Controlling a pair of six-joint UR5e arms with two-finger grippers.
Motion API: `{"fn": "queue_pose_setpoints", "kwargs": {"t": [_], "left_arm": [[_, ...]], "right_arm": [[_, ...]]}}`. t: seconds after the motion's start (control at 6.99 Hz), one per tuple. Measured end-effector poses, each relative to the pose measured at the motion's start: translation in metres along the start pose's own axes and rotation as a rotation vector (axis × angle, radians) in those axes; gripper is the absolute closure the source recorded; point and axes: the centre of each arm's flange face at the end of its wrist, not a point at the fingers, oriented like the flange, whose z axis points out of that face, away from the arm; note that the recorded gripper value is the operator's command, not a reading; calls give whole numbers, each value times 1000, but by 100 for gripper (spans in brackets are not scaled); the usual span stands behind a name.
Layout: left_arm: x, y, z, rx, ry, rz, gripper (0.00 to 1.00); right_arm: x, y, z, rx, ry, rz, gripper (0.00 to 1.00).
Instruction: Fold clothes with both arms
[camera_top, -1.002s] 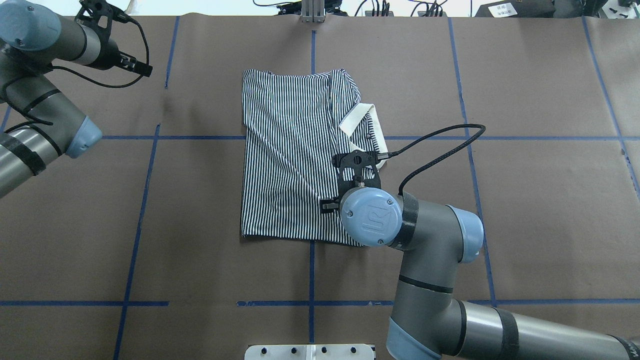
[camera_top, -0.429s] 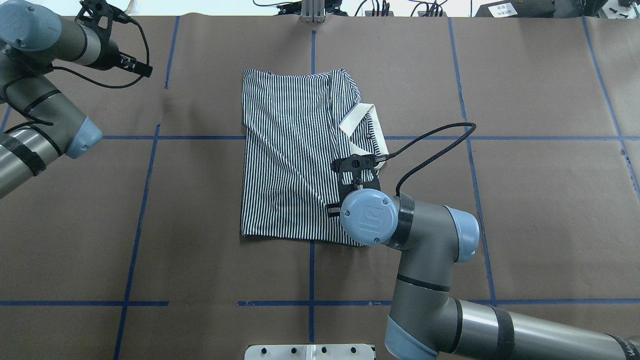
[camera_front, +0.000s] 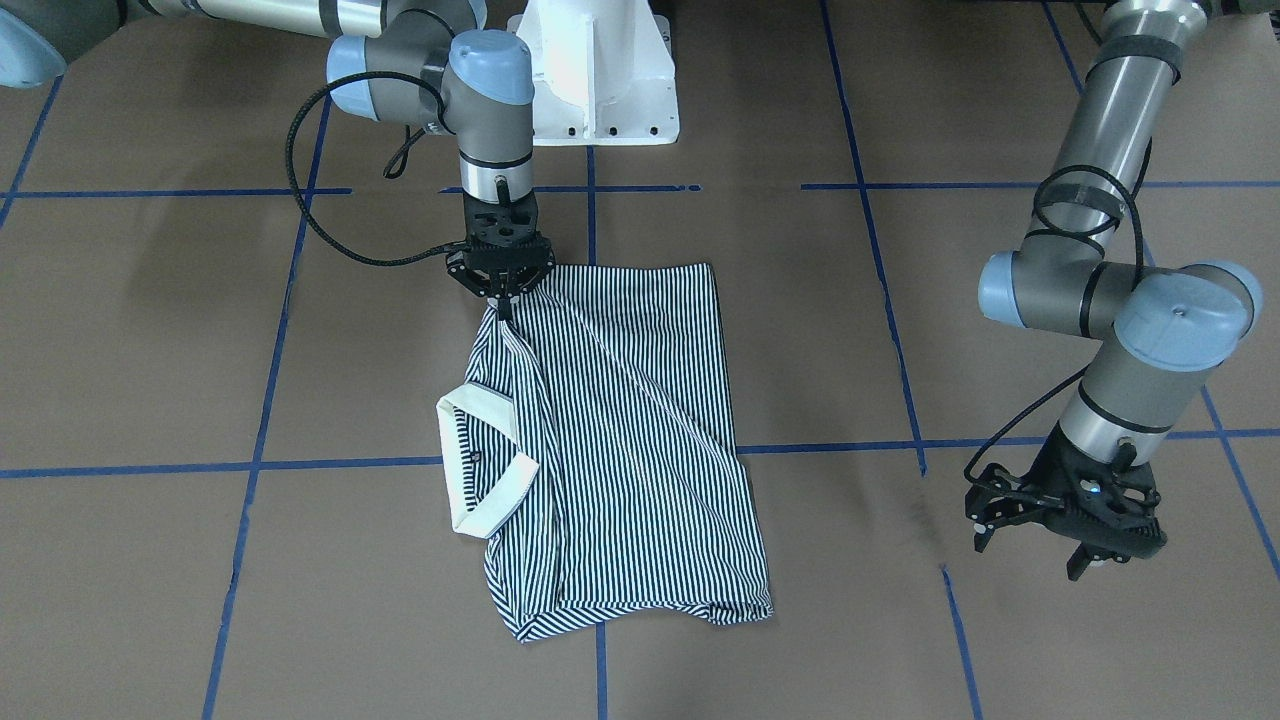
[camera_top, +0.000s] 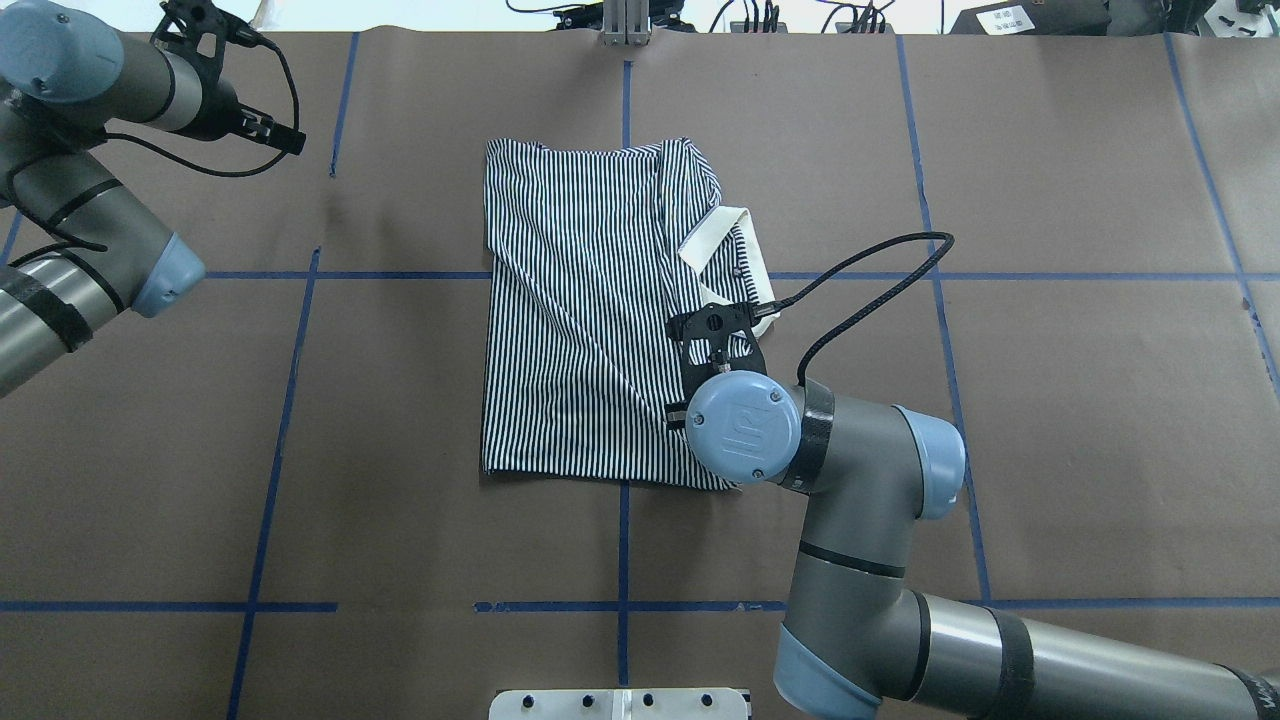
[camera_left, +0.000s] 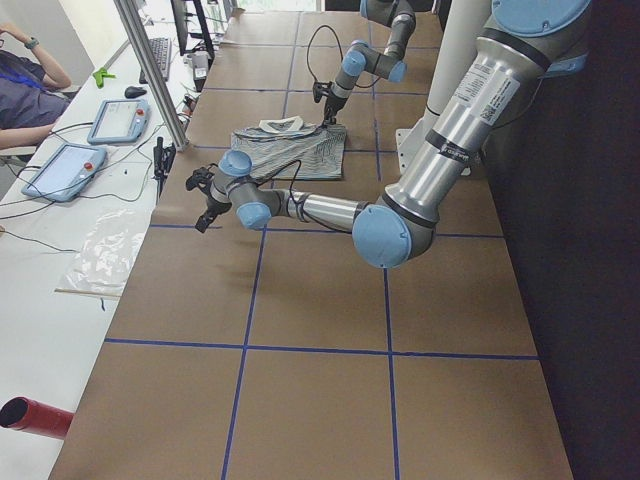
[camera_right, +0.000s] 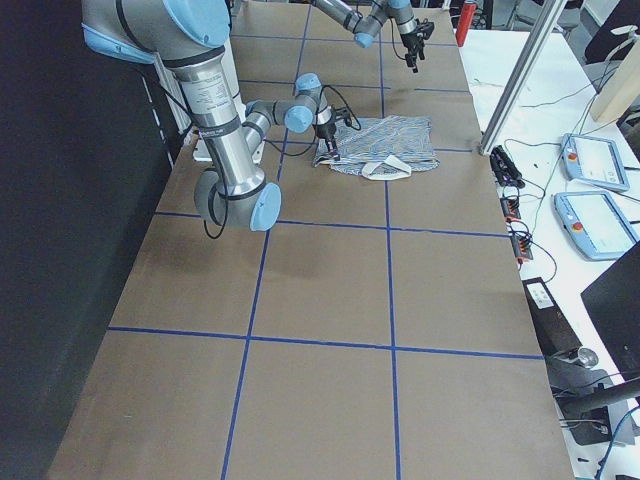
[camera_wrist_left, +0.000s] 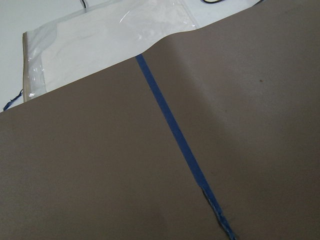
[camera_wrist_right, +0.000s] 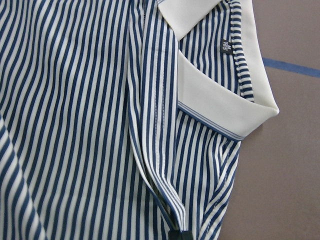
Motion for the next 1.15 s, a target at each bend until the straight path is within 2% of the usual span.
{"fn": "queue_pose_setpoints", "kwargs": {"t": [0.14,0.29,0.43,0.72,1.0,1.15], "left_arm": [[0,0,0,0,0,0,0],[1,0,0,-1,0,1,0],[1,0,0,-1,1,1,0],[1,0,0,-1,1,0,0],[1,0,0,0,1,-3,0],[1,0,0,0,2,-3,0]], "right_arm": [[7,-1,0,3,2,3,100],[18,2,0,4,4,5,81],[29,7,2,4,10,9,1],[37,13,4,4,16,21,0],[36,-2,-3,25,-1,43,1],[35,-21,-6,49,-15,62,13]]}}
